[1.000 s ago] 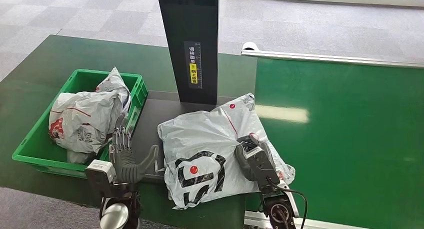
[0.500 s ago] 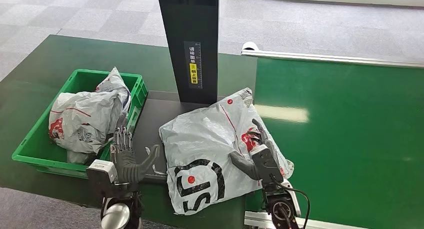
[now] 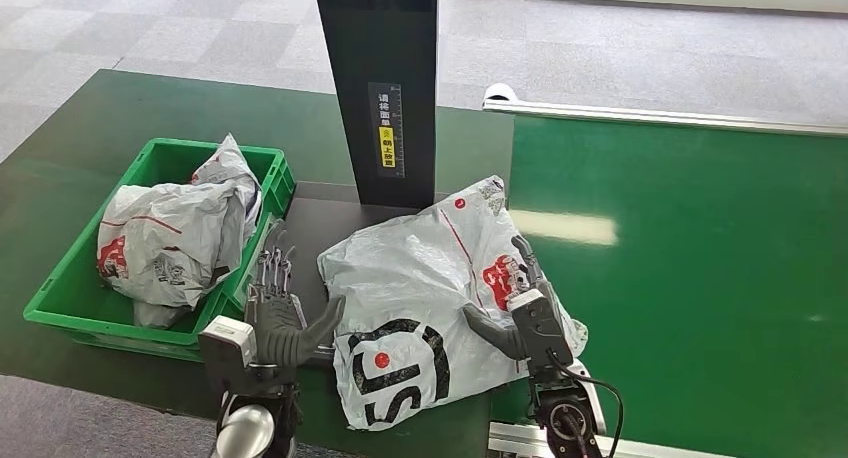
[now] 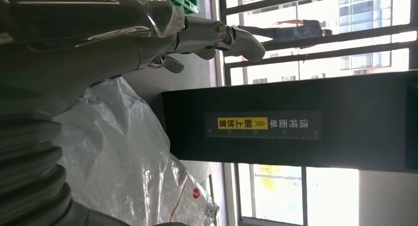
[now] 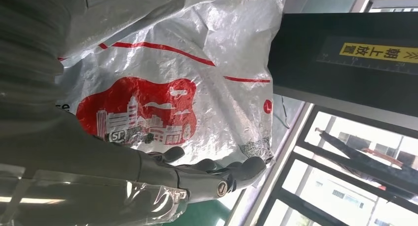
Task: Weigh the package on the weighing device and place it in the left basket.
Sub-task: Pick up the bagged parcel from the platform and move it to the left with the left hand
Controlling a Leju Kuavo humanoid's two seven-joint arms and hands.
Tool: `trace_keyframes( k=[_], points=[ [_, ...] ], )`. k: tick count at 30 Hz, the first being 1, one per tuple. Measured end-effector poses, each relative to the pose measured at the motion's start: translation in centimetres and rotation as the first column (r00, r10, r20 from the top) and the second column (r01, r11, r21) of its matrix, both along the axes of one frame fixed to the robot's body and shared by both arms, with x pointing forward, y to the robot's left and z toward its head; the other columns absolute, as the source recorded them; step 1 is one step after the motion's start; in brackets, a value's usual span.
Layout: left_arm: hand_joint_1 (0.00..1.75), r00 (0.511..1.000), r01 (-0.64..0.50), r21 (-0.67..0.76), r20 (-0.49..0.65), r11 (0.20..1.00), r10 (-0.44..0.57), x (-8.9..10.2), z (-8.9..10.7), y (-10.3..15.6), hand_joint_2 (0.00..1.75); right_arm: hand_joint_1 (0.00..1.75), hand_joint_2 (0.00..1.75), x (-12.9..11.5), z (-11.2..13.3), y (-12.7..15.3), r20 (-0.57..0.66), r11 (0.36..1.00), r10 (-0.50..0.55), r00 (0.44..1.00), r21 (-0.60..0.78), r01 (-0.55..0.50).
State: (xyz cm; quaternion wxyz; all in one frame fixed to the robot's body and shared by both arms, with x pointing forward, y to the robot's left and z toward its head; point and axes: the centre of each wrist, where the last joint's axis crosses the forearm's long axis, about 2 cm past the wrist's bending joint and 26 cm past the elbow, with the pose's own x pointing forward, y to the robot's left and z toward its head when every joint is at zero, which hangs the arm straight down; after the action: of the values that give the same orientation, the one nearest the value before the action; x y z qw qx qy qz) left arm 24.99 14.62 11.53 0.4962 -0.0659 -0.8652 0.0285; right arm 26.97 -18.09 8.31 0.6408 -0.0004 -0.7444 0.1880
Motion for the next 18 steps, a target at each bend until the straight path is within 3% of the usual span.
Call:
trace_keyframes(
  k=[3,5,10,15,18],
  points=[
    [0.0,0.999,0.051,0.034,0.007,0.998,-0.051,-0.1,0.3,-0.7,1.75,0.0,1.75,0.0,0.3,-0.1,0.084,0.999,-0.022,0.996,0.026,0.02],
    [0.0,0.996,0.088,0.072,0.012,0.994,-0.089,-0.1,0.5,-1.5,1.75,0.0,1.75,0.0,1.1,-0.5,0.198,0.995,-0.101,0.975,0.033,0.097],
    [0.0,0.986,0.162,0.211,-0.006,0.964,-0.164,0.3,0.7,-4.1,1.75,0.0,1.75,-0.2,4.4,-2.8,0.402,0.922,-0.387,0.83,0.17,0.348],
    [0.0,0.969,0.246,0.402,-0.075,0.882,-0.236,0.9,-0.1,-6.3,1.75,0.0,1.75,-1.5,6.1,-5.5,0.466,0.843,-0.537,0.703,0.286,0.455],
    [0.0,0.958,0.285,0.452,-0.109,0.845,-0.265,1.0,-0.7,-7.0,1.75,0.0,1.75,-2.2,6.6,-6.6,0.483,0.82,-0.572,0.663,0.309,0.481]
  ],
)
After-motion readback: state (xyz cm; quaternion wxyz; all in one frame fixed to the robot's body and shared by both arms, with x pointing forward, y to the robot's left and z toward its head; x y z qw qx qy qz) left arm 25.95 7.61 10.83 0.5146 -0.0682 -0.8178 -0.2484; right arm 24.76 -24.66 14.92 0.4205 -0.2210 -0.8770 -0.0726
